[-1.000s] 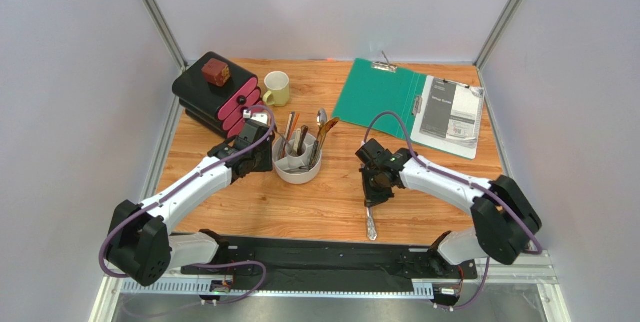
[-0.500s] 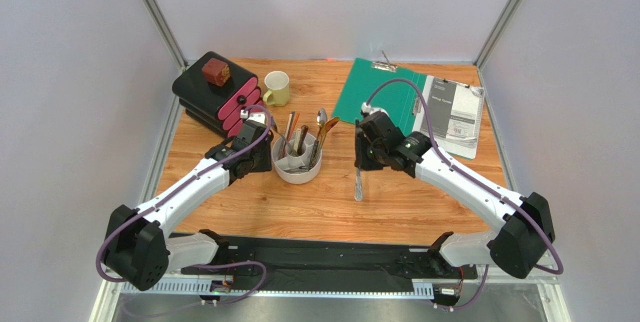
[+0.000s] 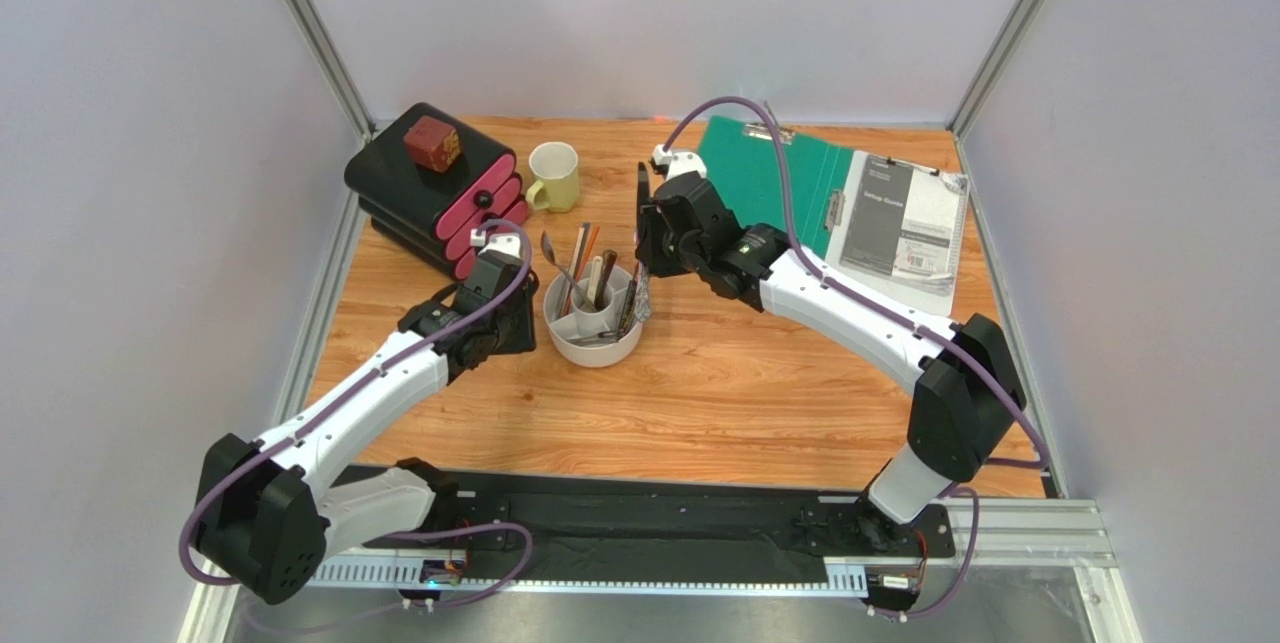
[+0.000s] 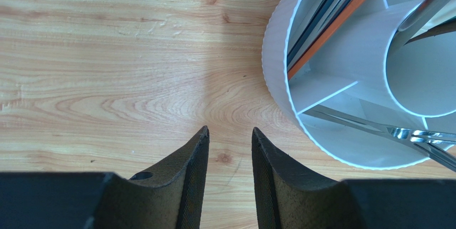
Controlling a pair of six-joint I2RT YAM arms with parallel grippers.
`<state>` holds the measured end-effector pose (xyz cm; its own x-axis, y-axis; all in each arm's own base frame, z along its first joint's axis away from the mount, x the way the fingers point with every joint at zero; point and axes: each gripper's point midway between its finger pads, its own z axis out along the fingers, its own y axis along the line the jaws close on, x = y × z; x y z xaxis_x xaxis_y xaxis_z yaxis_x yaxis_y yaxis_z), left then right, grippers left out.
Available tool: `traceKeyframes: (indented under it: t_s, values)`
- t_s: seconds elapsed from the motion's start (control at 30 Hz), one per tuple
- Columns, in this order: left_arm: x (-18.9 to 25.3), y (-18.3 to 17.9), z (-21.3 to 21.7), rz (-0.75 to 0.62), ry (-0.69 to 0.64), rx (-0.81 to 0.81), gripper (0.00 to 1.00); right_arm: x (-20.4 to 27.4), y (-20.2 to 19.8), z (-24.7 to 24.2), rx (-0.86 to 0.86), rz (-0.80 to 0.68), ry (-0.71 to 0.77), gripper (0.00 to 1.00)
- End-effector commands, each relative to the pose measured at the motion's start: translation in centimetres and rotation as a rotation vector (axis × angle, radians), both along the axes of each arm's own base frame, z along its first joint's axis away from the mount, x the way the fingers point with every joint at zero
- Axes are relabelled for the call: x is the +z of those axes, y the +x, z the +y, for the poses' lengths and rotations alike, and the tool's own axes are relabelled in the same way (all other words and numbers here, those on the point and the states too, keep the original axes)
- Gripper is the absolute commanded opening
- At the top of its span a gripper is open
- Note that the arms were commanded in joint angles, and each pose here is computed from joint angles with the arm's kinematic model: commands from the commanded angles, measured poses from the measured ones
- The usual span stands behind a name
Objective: Sort the eating utensils into containers
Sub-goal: Place the knife in the storage box.
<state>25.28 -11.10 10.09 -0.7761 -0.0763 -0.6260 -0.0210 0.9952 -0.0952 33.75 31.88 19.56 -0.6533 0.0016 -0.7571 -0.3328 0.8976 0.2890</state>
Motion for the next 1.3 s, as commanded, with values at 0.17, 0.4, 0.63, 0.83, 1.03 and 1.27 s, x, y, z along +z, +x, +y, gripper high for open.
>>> traceKeyframes:
  t_s: [0.17, 0.4, 0.63, 0.83, 1.03, 1.27]
  values:
    - [0.2, 0.0, 0.4, -0.016, 0.012, 0.009, 0.41, 4.8, 1.8, 4.3, 0.006, -0.161, 0.101, 0.0]
    - [0.5, 0.1, 0.5, -0.024, 0.024, -0.004, 0.41, 2.8, 2.1, 4.9, -0.015, -0.165, 0.061, 0.0]
    - [0.3, -0.1, 0.6, -0.015, 0.031, -0.015, 0.41, -0.5, 0.2, 3.8, -0.036, -0.167, 0.042, 0.0]
    - [0.3, 0.2, 0.0, -0.006, 0.02, -0.026, 0.41, -2.2, -1.5, 3.1, -0.064, -0.173, 0.042, 0.0]
    - [0.7, 0.9, -0.4, -0.016, 0.013, -0.028, 0.41, -2.0, -2.9, 2.7, -0.034, -0.163, 0.051, 0.0]
    - [2.1, 1.7, 0.2, -0.06, 0.044, -0.012, 0.4, -2.8, -3.8, 1.6, -0.029, -0.119, 0.005, 0.33]
